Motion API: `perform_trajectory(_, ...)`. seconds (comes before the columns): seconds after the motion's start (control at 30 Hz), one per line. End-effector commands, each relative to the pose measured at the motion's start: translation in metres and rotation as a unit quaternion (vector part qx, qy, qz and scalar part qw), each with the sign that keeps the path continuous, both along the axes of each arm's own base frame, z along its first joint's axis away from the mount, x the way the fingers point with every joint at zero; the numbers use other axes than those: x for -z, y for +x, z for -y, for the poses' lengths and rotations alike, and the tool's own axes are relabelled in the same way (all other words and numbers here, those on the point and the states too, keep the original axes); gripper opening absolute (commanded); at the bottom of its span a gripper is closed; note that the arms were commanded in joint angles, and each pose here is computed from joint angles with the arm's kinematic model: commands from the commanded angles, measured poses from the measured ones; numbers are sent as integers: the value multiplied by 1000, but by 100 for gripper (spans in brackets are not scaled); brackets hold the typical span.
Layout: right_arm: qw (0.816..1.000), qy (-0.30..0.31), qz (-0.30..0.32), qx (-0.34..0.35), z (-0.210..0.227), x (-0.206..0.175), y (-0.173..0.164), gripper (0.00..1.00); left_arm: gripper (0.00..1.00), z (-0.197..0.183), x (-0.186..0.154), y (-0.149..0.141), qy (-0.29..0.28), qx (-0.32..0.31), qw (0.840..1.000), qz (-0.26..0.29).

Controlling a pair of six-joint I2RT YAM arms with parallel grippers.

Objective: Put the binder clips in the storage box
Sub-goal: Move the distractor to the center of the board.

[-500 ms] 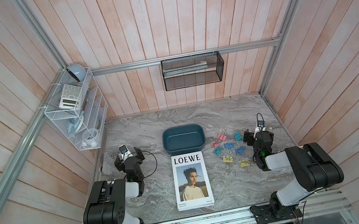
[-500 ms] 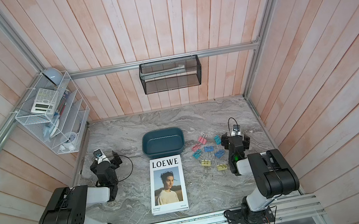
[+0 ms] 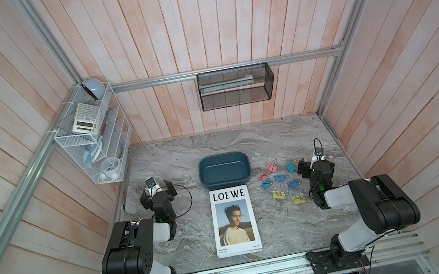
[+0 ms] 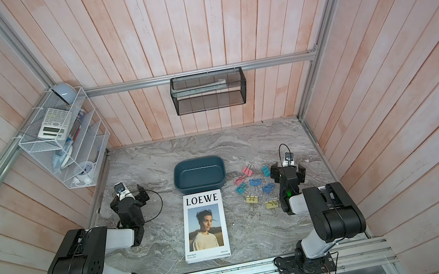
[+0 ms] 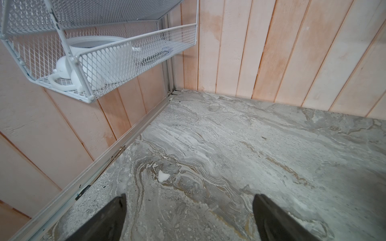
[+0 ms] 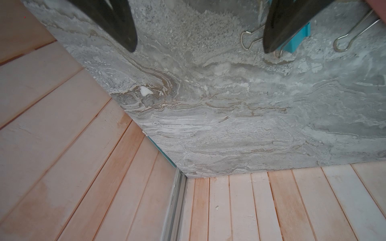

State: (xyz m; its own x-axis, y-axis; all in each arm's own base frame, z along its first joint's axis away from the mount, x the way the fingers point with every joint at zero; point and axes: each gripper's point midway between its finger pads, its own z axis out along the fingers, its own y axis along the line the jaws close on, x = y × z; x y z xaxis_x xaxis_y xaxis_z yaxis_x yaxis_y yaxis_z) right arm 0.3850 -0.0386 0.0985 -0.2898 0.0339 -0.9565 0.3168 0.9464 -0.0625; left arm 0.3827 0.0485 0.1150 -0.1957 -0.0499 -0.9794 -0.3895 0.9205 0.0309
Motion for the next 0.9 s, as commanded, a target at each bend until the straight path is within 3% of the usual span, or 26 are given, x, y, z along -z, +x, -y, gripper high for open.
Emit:
perform_trajectory(0.0, 1000, 2, 8, 2, -1, -3, 2, 98, 100, 0, -2, 5, -4, 6, 1000, 0)
perform_trajectory(0.07, 1000, -17, -9, 9, -5, -19, 4, 98, 100, 10, -17, 1, 12, 29, 999, 14)
perform_trajectory(0.13, 999, -37, -22, 22, -10, -56, 8, 98, 100, 28, -52, -13, 67, 6, 998, 18)
perform_trajectory(0.17, 999, -15, -16, 31, -12, -79, 10, 98, 100, 48, -73, -17, 82, 10, 996, 12)
perform_trajectory(0.23, 998, 23, -54, -14, -31, -103, 12, 98, 100, 97, -105, -26, 58, 48, 997, -18)
perform_trajectory(0.3, 992, 70, -101, 1, -35, -110, 4, 98, 100, 148, -123, -45, 22, 71, 996, -57)
perform_trajectory(0.37, 982, 107, -154, 20, -36, -100, -10, 98, 100, 220, -123, -72, 17, 134, 986, -99)
perform_trajectory(0.47, 976, 123, -181, 1, -45, -82, -21, 98, 100, 317, -101, -116, 40, 220, 957, -182)
perform_trajectory(0.6, 975, 128, -182, -14, -49, -85, -29, 98, 100, 419, -54, -159, 22, 309, 910, -277)
perform_trajectory(0.7, 974, 133, -179, -38, -55, -96, -30, 98, 100, 430, -23, -167, 56, 281, 905, -316)
perform_trajectory(0.87, 973, 143, -173, -62, -64, -106, -29, 98, 100, 447, 28, -180, 48, 286, 884, -366)
